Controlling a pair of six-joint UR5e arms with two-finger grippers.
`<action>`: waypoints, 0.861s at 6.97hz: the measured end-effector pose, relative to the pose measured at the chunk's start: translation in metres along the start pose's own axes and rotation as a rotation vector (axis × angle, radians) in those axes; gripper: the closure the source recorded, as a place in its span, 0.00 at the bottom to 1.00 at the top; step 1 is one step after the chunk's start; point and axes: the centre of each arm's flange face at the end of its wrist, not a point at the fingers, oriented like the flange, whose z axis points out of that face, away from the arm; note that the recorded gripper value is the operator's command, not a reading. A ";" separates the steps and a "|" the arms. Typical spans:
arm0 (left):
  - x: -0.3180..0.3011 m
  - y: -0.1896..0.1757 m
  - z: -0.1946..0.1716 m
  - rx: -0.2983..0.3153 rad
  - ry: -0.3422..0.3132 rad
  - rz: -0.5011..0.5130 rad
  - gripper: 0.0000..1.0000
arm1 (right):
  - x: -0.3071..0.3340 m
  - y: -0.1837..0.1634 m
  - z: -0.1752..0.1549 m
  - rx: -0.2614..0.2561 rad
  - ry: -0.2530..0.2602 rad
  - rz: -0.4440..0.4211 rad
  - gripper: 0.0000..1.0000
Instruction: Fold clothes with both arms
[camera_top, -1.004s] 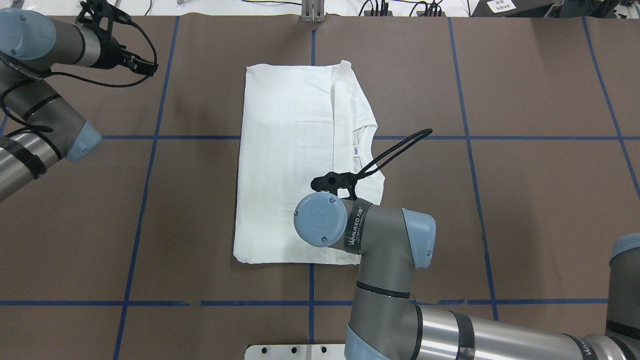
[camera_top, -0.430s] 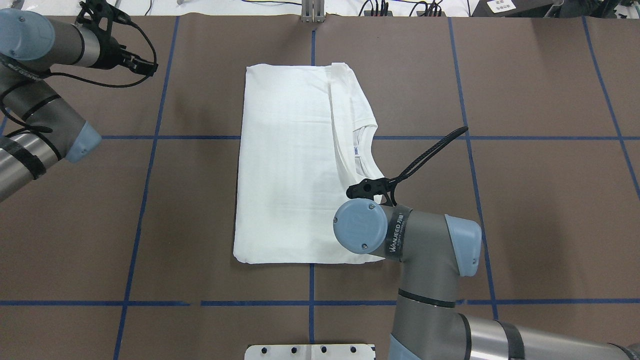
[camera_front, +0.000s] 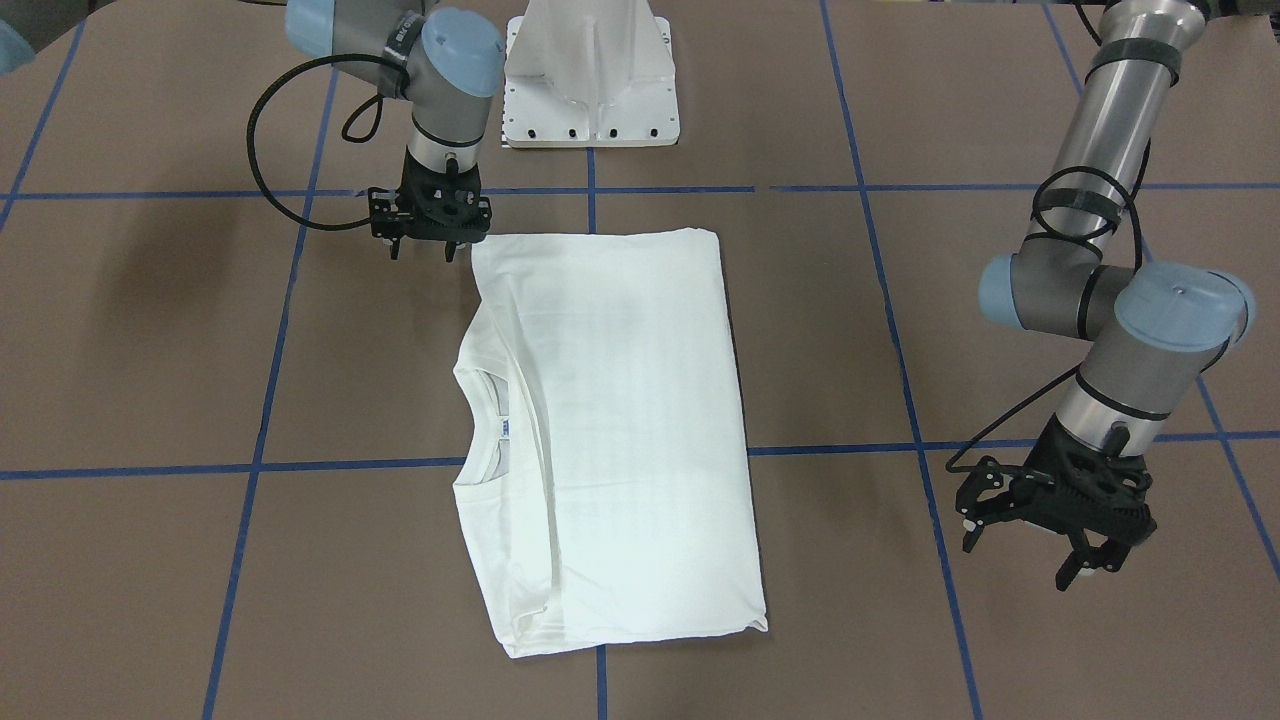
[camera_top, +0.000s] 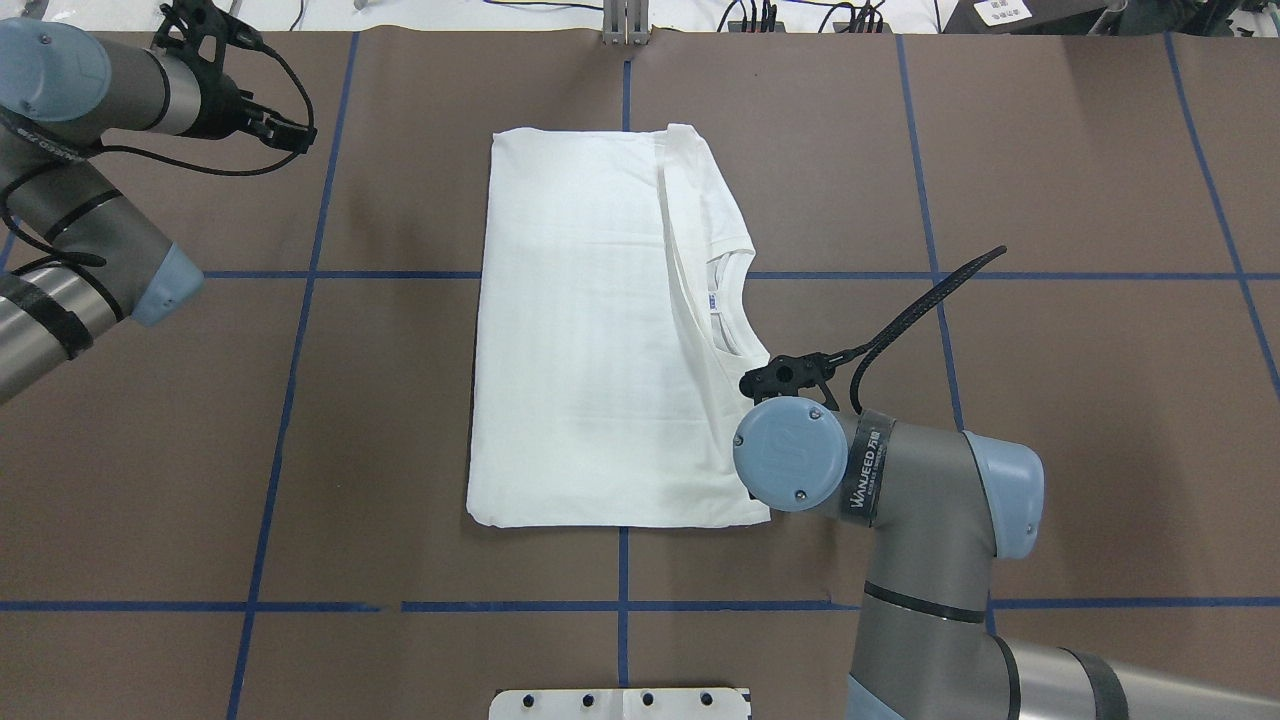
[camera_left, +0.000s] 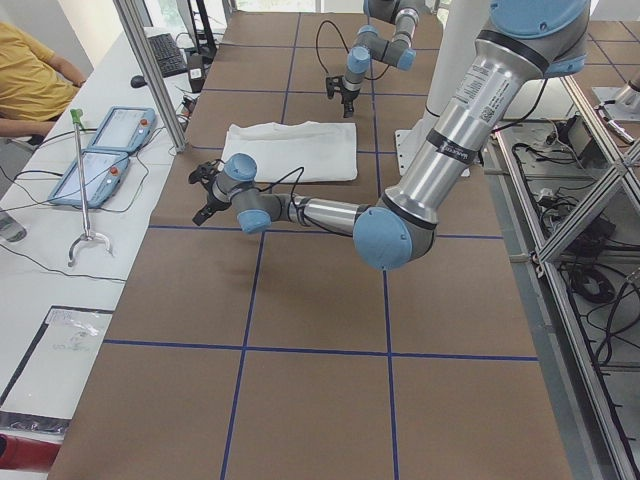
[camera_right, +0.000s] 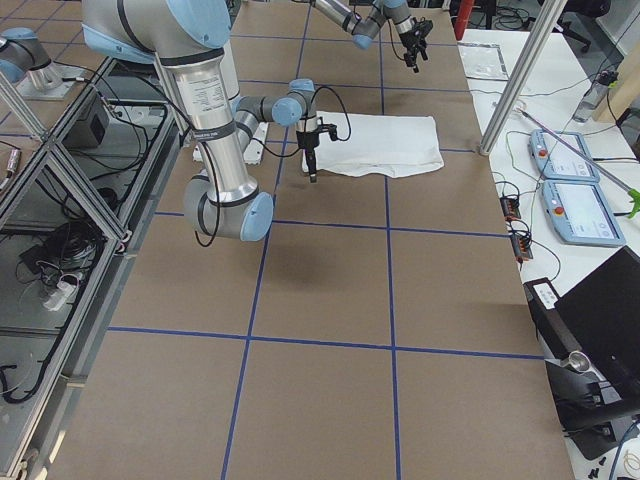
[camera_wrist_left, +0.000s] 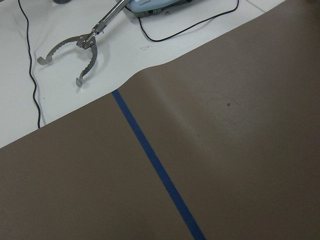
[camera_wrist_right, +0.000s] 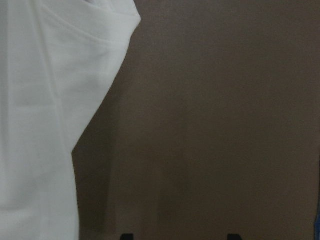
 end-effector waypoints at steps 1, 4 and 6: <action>0.000 0.000 0.000 -0.003 0.007 0.000 0.00 | -0.001 -0.010 -0.012 0.037 -0.059 0.011 0.30; 0.002 0.001 0.000 -0.012 0.025 -0.001 0.00 | -0.020 -0.078 -0.038 0.167 -0.220 0.066 0.29; 0.003 0.002 0.000 -0.018 0.035 0.000 0.00 | -0.041 -0.134 -0.018 0.204 -0.225 0.099 0.29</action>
